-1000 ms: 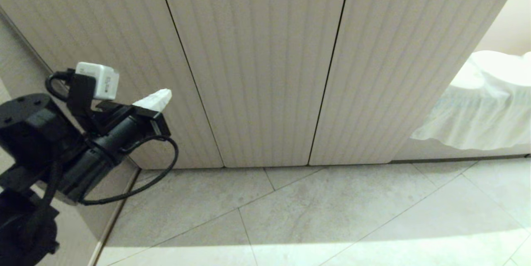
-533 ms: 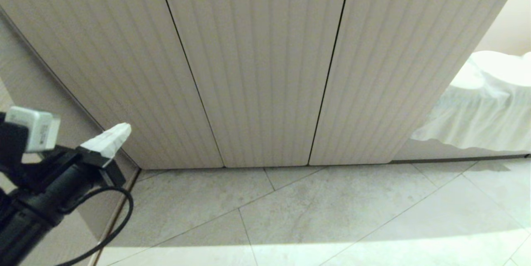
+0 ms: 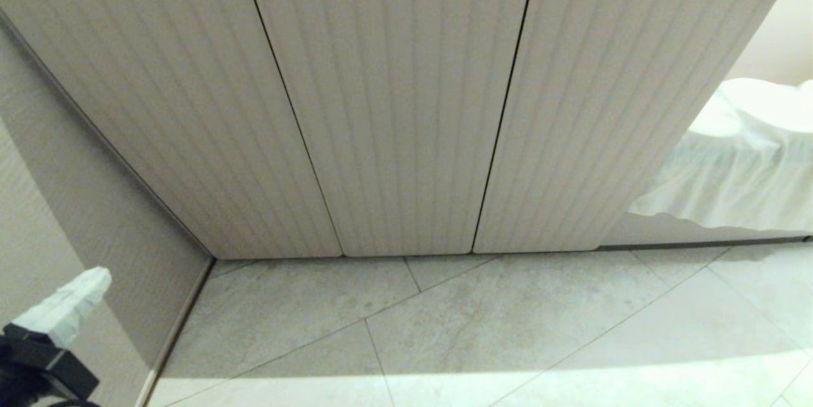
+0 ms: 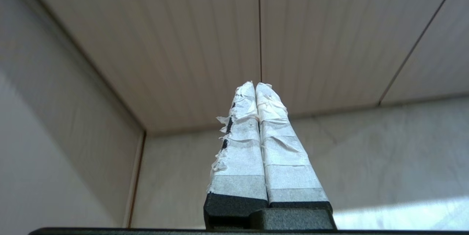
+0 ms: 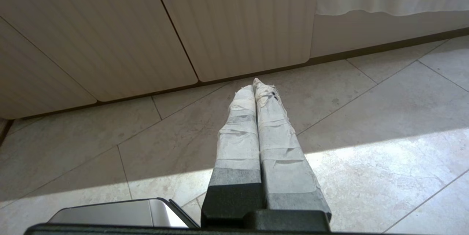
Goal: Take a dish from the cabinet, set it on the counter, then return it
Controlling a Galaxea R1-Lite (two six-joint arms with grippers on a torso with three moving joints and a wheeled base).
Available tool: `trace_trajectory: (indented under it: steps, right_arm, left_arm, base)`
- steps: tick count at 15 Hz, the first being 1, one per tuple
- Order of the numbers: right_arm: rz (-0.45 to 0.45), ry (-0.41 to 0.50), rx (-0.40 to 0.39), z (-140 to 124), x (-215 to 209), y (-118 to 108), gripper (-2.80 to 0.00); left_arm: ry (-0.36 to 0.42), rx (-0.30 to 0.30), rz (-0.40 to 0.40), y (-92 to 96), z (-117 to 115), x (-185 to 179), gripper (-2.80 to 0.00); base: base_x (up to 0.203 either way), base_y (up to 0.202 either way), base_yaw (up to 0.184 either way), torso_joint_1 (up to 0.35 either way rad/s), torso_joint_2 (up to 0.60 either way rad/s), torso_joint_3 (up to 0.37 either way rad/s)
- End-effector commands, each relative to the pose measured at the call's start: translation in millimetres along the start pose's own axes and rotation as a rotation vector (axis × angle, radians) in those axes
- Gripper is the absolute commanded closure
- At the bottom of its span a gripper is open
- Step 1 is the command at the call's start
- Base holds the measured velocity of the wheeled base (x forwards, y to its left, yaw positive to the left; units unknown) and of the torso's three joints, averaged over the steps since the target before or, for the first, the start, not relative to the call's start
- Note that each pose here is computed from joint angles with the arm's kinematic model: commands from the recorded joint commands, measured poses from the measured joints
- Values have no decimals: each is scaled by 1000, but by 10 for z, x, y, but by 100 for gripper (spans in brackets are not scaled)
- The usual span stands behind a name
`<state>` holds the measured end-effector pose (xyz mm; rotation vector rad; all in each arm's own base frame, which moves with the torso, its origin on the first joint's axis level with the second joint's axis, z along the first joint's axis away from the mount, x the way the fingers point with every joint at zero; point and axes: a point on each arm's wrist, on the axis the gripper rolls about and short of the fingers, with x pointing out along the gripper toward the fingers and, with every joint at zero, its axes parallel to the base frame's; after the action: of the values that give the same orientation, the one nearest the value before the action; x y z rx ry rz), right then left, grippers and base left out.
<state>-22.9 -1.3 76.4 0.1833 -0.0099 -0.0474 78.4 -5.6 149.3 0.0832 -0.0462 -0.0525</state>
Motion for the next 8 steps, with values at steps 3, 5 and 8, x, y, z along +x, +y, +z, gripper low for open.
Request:
trace_trajectory:
  steps: [3, 5, 8]
  right_arm:
    - [1, 0, 1, 0, 0, 0, 0]
    - [-1, -1, 1, 0, 0, 0, 0]
    - [1, 0, 1, 0, 0, 0, 0]
  left_arm:
    - [58, -22, 10, -4, -245, -552, 0]
    - [114, -29, 8, -24, -415, -728, 0]
    - [156, -44, 3, -51, -611, -903, 0]
  base:
    - [0, 0, 0, 0, 0, 0]
    - [0, 0, 0, 0, 0, 0]
    - [0, 0, 0, 0, 0, 0]
